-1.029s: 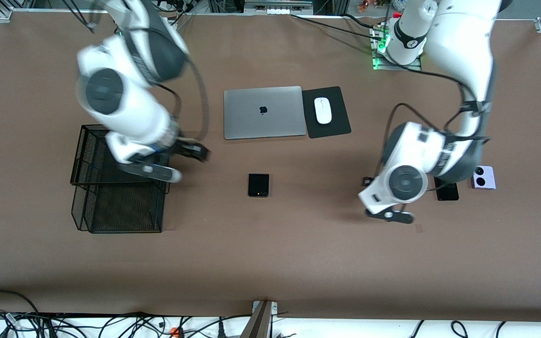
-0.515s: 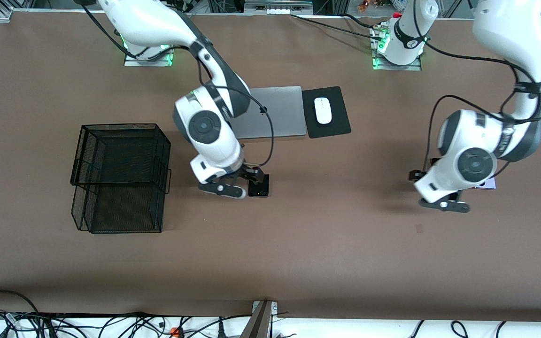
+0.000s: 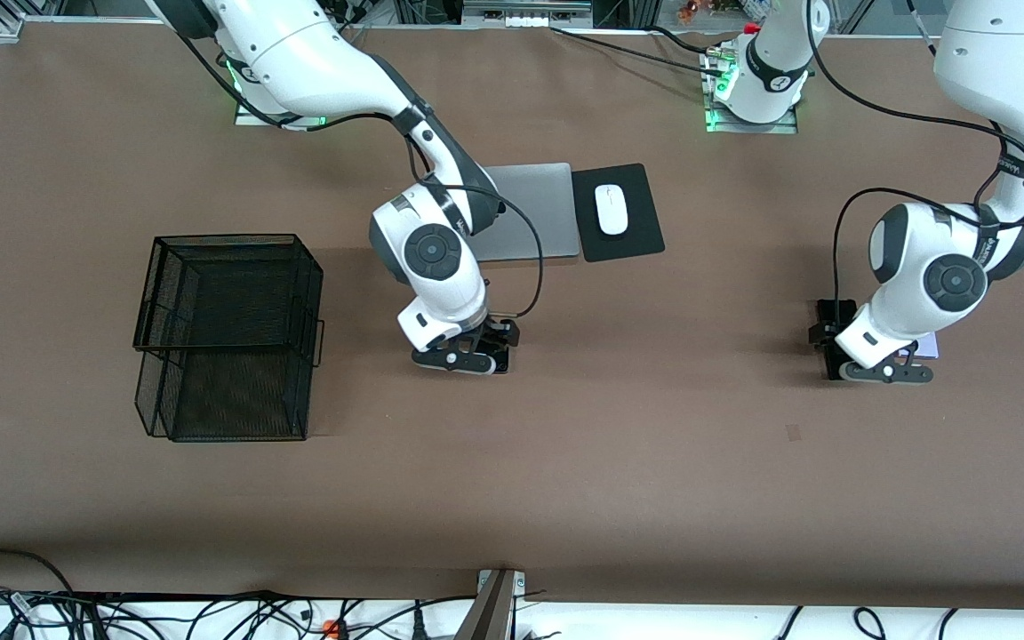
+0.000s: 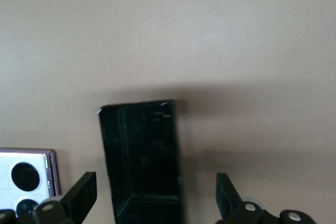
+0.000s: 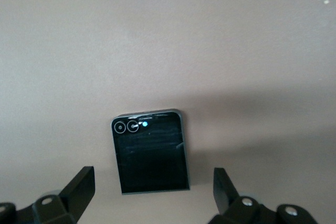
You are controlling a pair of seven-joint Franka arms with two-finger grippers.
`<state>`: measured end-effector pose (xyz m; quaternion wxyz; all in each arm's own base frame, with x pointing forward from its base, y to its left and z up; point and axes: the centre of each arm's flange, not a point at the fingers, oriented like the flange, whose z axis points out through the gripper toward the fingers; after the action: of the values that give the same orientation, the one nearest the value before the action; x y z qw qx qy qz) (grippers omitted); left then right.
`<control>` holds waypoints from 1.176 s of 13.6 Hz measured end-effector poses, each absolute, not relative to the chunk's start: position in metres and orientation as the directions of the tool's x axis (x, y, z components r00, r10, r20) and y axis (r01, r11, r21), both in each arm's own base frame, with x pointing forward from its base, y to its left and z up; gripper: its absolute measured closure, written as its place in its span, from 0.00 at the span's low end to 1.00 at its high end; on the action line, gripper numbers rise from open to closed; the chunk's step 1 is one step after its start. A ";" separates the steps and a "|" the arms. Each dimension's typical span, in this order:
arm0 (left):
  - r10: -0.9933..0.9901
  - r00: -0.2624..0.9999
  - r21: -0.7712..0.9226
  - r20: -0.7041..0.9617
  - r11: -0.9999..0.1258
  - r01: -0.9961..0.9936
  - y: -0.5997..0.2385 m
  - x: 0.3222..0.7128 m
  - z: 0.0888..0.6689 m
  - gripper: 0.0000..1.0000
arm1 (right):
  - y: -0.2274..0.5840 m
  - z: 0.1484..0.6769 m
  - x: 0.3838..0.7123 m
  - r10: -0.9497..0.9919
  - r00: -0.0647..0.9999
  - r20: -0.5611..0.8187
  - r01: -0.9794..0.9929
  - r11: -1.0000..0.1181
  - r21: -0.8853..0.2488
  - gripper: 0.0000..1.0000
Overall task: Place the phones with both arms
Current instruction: 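Grasp the flip phone with the right gripper while the left gripper grasps the slab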
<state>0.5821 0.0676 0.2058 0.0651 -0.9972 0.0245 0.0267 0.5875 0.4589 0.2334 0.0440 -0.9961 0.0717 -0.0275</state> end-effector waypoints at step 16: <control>0.079 0.996 -0.069 -0.033 -0.995 0.077 0.096 0.570 0.176 0.00 | 0.471 0.185 0.583 -0.055 0.988 0.147 -0.046 -0.997 -0.068 0.00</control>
<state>0.5698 0.0965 0.1757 0.0341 -0.9985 -0.0391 0.0180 0.5830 0.4710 0.1851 0.0323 -0.9964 0.0253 -0.0748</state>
